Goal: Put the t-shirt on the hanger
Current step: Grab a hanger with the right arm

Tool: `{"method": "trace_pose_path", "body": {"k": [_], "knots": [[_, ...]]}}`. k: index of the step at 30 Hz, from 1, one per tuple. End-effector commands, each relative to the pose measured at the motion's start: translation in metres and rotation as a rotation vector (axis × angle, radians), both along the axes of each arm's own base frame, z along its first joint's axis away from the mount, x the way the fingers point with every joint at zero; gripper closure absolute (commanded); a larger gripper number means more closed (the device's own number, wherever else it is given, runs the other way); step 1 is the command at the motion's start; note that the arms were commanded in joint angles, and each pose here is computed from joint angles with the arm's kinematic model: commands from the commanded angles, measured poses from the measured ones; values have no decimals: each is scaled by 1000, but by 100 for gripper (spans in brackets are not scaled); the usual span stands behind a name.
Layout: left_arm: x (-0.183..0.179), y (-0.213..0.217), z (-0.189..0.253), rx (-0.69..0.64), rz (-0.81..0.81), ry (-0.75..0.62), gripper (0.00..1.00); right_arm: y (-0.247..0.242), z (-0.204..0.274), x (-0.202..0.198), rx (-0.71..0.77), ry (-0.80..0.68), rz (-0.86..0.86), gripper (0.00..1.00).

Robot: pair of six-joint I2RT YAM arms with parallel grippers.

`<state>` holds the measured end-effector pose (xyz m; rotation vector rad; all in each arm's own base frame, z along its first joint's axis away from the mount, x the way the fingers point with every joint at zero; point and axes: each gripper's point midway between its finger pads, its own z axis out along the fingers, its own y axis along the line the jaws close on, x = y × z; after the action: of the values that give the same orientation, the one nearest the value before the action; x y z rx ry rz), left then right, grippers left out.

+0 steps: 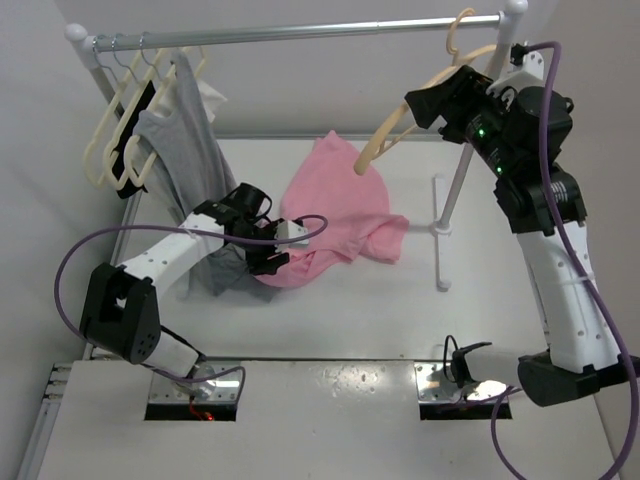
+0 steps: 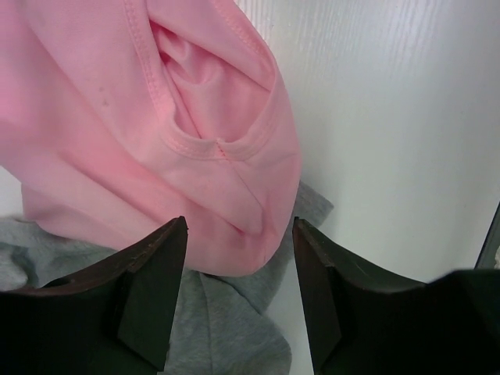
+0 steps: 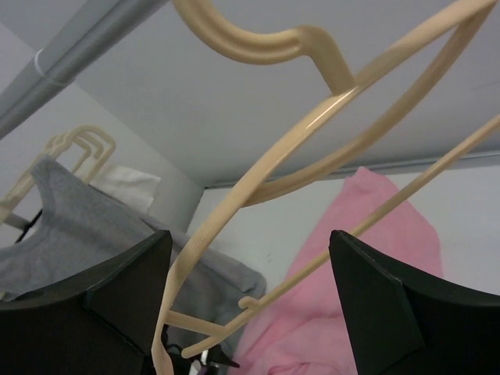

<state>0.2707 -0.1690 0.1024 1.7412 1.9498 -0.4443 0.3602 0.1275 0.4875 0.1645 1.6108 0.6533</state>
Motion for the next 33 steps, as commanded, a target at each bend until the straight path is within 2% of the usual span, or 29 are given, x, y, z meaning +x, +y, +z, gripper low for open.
{"method": "trace_pose_path", "body": {"k": [1, 4, 10, 11, 14, 19, 21, 22, 25, 26, 27, 33], "knots": [[-3, -2, 5, -31, 34, -10, 38, 9, 32, -1, 170, -105, 26, 19], [-3, -2, 3, -31, 34, -11, 38, 9, 32, 5, 229, -110, 14, 19], [-1, -3, -1, -33, 34, -14, 38, 24, -1, 23, 328, -7, 50, 19], [-1, -3, -1, -33, 34, -14, 38, 25, 4, 25, 353, -34, 57, 19], [1, -4, 0, -39, 43, -18, 38, 32, -3, 28, 394, -37, 88, 28], [-2, -3, -3, -36, 50, -4, 38, 36, -5, 28, 414, -34, 114, 50], [-4, -2, -7, -32, 50, 5, 38, 39, -3, 27, 426, -51, 138, 61], [-4, -2, -7, -32, 50, 5, 38, 41, -5, 23, 424, -45, 150, 73], [-5, -2, -7, -33, 59, 11, 38, 42, -6, 19, 432, -45, 166, 88], [-5, -2, -7, -33, 59, 11, 38, 43, -2, 13, 433, -54, 181, 97], [-5, -2, -7, -33, 59, 11, 38, 43, -7, 14, 431, -44, 179, 100], [-2, -3, -4, -37, 59, 3, 38, 54, 16, -10, 404, -115, 299, 100]]}}
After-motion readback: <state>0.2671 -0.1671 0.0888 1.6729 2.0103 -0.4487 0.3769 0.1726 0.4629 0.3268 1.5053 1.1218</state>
